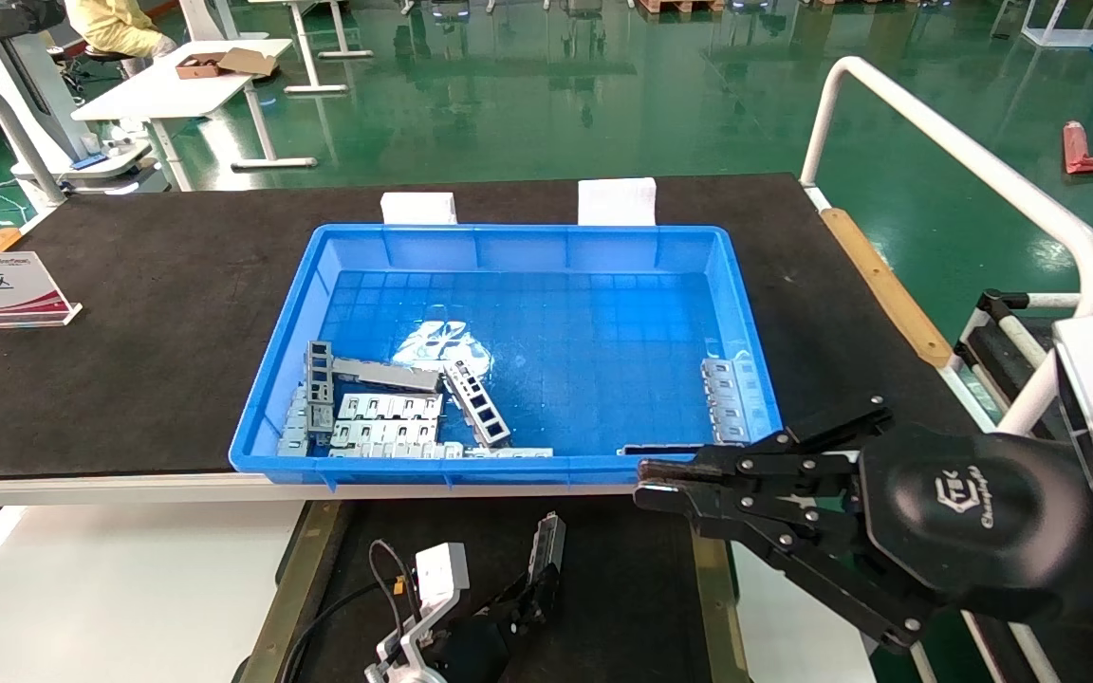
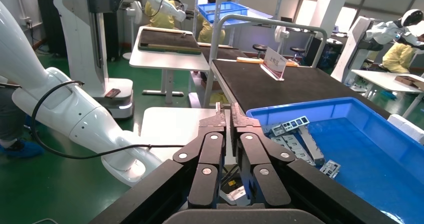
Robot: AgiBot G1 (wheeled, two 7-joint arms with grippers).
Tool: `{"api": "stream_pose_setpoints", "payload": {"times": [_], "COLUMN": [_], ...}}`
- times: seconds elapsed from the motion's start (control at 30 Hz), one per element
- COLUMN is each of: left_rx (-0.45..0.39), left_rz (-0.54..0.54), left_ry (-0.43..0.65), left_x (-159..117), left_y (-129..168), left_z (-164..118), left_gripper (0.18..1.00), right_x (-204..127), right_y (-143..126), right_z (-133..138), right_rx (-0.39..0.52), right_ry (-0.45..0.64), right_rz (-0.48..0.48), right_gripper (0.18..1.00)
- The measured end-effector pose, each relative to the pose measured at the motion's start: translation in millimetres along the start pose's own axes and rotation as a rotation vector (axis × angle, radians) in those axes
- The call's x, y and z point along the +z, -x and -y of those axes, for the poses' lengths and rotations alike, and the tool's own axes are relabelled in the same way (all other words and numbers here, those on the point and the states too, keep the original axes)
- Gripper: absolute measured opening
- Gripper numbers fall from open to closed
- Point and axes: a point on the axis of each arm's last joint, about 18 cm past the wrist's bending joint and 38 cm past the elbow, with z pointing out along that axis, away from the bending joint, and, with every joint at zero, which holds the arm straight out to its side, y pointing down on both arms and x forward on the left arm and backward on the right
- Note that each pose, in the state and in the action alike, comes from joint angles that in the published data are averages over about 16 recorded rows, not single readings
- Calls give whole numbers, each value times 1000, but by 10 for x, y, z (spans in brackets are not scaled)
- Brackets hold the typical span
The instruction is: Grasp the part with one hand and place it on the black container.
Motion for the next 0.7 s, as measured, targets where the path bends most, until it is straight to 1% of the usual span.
{"api": "stream_pose_setpoints", "payload": {"times": [0.1, 0.23, 0.3, 0.43, 0.5, 0.63, 0.7], "left_rx": [7, 23, 37, 76, 102, 163, 196], "left_rz": [-2, -12, -20, -45, -62, -102, -125], "left_ry": [-1, -2, -2, -2, -1, 6, 12], "left_x": [-6, -26, -43, -95, -135, -248, -316], "left_y": [-1, -9, -14, -19, -18, 4, 20], "left_z": [-7, -6, 1, 26, 45, 92, 120], "left_gripper": [377, 407, 422, 476, 498, 580, 611], "right_x": [0, 0, 0, 0, 0, 0, 0], "right_y": [0, 0, 0, 0, 0, 0, 0], "right_z": [0, 0, 0, 0, 0, 0, 0], "right_rx": [0, 0, 0, 0, 0, 0, 0], "right_ry": [0, 0, 0, 0, 0, 0, 0], "right_rz": [0, 0, 0, 0, 0, 0, 0], "right_gripper": [221, 248, 274, 319, 358, 429, 478]}}
